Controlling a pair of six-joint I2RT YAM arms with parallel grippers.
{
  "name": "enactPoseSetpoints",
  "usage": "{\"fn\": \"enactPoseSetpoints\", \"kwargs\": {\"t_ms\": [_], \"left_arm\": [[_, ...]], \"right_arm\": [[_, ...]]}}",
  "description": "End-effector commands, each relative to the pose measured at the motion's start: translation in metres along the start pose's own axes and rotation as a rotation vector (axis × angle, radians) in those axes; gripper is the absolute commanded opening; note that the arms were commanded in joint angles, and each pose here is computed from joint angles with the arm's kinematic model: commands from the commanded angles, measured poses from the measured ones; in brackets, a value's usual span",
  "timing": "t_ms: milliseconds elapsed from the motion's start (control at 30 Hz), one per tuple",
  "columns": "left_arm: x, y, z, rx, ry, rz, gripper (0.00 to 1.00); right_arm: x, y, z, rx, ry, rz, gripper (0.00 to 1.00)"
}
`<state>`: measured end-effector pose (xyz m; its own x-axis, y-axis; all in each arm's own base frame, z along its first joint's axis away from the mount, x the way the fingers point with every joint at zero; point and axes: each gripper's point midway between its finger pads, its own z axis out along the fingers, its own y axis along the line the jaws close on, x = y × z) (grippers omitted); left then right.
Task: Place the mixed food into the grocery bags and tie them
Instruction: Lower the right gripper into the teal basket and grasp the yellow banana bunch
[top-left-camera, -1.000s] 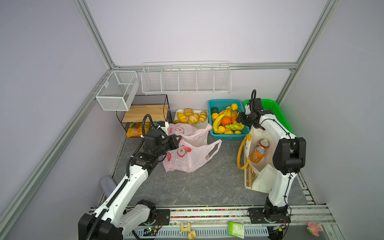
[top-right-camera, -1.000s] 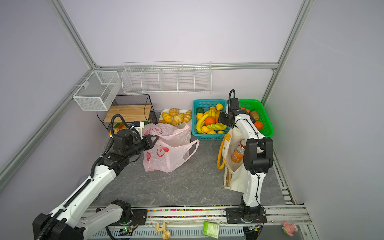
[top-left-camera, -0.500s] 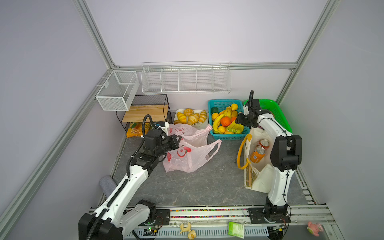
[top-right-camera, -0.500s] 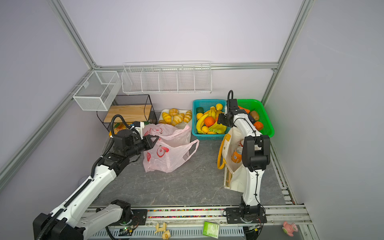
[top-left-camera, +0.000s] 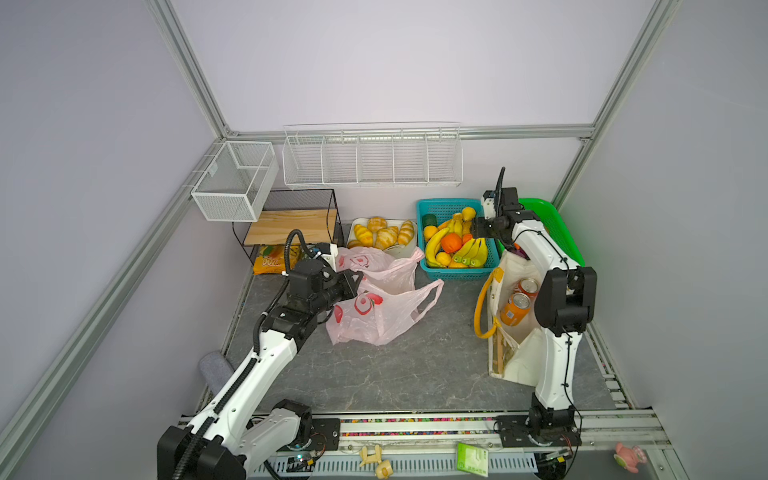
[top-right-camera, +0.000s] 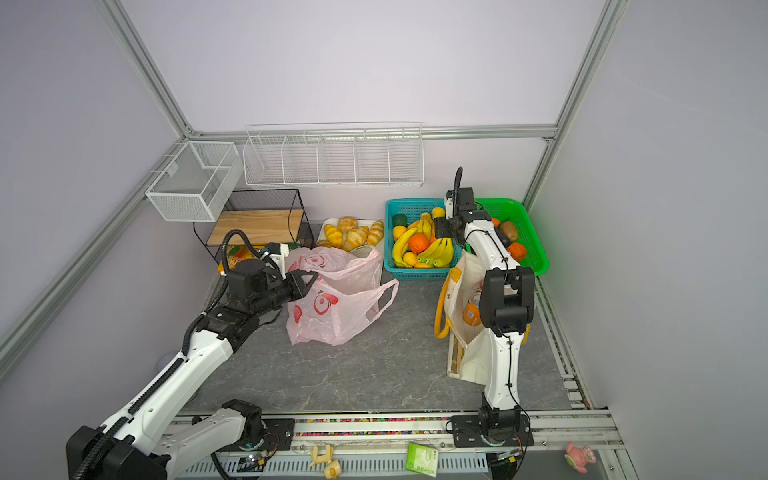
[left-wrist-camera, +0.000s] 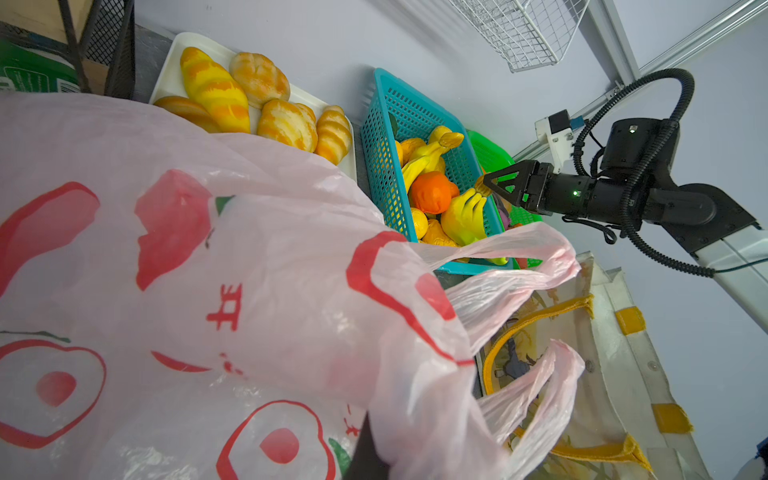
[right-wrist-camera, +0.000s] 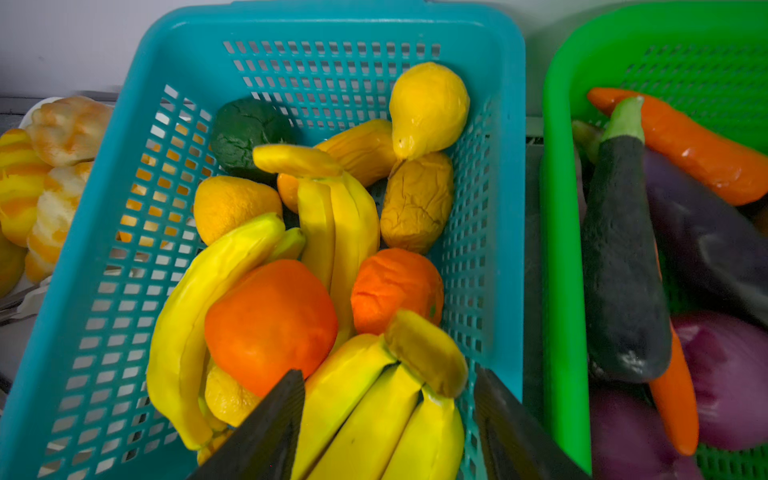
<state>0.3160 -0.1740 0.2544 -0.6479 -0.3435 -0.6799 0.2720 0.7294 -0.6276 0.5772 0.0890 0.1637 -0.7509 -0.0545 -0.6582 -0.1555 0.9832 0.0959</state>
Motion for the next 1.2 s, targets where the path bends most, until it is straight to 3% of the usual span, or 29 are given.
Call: {"fn": "enactPoseSetpoints", "kwargs": {"t_ms": [0,267,633,867,1167], "left_arm": [[-0.001,0.003,0.0,-0.007,-0.009,0.022,0.0],[-0.001,0.002,-0.001,-0.006,-0.009,0.025,0.0],[0.0,0.003,-0.001,-0.008,-0.008,0.025,0.0],[0.0,0.002,-0.001,-0.004,-0.006,0.022,0.0],[0.001,0.003,-0.001,-0.005,-0.004,0.02,0.0]], "right_arm": [[-0.004,0.001,0.008,-0.025,0.003,-0.083,0.7],[-0.002,0.004,0.019,-0.104,0.051,-0.214,0.74],[0.011,0.005,0.016,-0.218,0.115,-0.281,0.49],[0.019,0.003,0.022,-0.232,0.146,-0.316,0.41],[0.017,-0.009,0.029,-0.192,0.146,-0.342,0.47]]}}
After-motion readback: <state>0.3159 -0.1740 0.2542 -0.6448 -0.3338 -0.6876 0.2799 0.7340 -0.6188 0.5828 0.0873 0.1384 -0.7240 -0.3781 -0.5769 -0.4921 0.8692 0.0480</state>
